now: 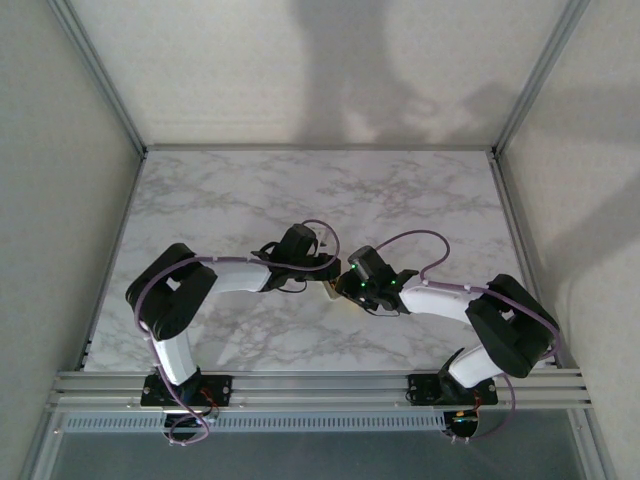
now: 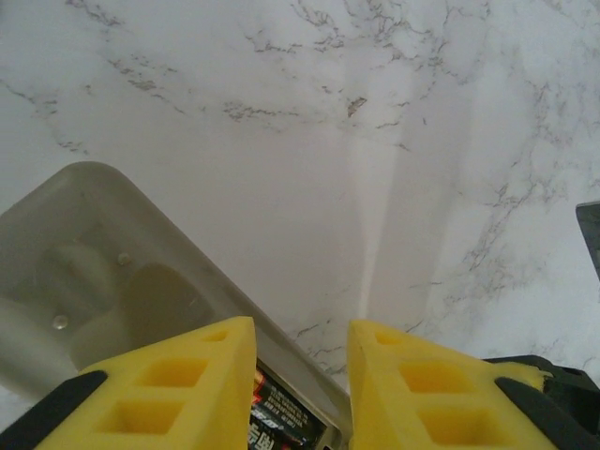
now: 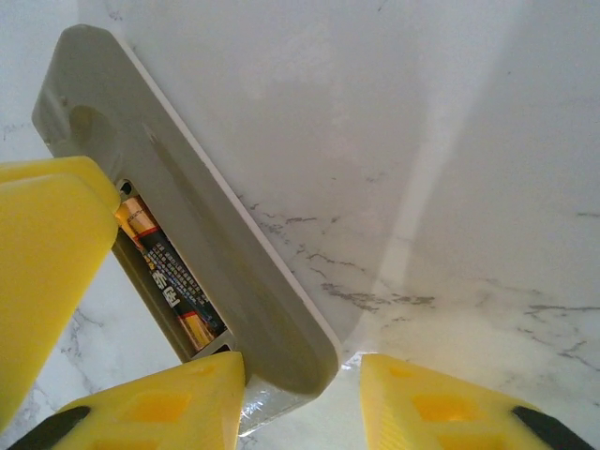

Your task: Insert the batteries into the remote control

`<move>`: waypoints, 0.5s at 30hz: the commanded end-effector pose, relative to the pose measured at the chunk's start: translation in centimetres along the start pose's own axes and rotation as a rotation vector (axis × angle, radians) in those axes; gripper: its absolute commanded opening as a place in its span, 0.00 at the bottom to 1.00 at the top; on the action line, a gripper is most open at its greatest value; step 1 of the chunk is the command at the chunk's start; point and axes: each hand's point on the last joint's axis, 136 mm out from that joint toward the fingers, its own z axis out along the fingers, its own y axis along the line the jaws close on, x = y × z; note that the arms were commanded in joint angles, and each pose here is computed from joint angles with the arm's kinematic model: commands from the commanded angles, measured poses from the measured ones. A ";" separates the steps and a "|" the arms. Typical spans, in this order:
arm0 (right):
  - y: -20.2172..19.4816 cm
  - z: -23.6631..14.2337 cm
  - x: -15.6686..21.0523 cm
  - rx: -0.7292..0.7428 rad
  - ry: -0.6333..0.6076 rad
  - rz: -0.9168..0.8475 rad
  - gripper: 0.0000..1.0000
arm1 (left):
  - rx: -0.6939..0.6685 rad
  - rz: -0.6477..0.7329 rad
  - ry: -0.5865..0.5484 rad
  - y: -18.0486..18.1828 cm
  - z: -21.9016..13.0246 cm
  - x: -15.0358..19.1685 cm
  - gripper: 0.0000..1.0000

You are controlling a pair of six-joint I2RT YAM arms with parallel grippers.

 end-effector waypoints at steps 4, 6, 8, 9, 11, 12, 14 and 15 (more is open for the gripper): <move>-0.6 -0.8 -0.5 0.054 -0.017 -0.024 0.40 | -0.003 -0.017 -0.026 -0.5 -1.9 -2.4 0.42; -0.3 -1.0 -0.6 0.047 -0.020 -0.024 0.42 | -0.010 -0.021 -0.050 -0.1 -2.3 -3.3 0.44; 0.0 -1.3 -0.8 0.038 -0.025 -0.018 0.46 | -0.005 -0.031 -0.084 0.4 -3.0 -4.4 0.45; 0.2 -1.4 -0.8 0.036 -0.026 -0.012 0.48 | -0.003 -0.037 -0.101 0.6 -3.3 -4.8 0.44; 0.6 -1.7 -1.1 0.022 -0.034 0.003 0.53 | 0.013 -0.046 -0.141 0.8 -4.1 -5.7 0.45; 0.7 -1.8 -1.1 0.020 -0.038 0.013 0.56 | 0.017 -0.048 -0.158 1.0 -4.4 -6.0 0.44; 0.9 -1.9 -1.3 0.011 -0.046 0.045 0.64 | 0.019 -0.055 -0.180 1.4 -4.7 -6.2 0.42; 1.1 -1.9 -1.3 0.002 -0.047 0.057 0.66 | 0.016 -0.061 -0.186 1.7 -4.7 -6.2 0.39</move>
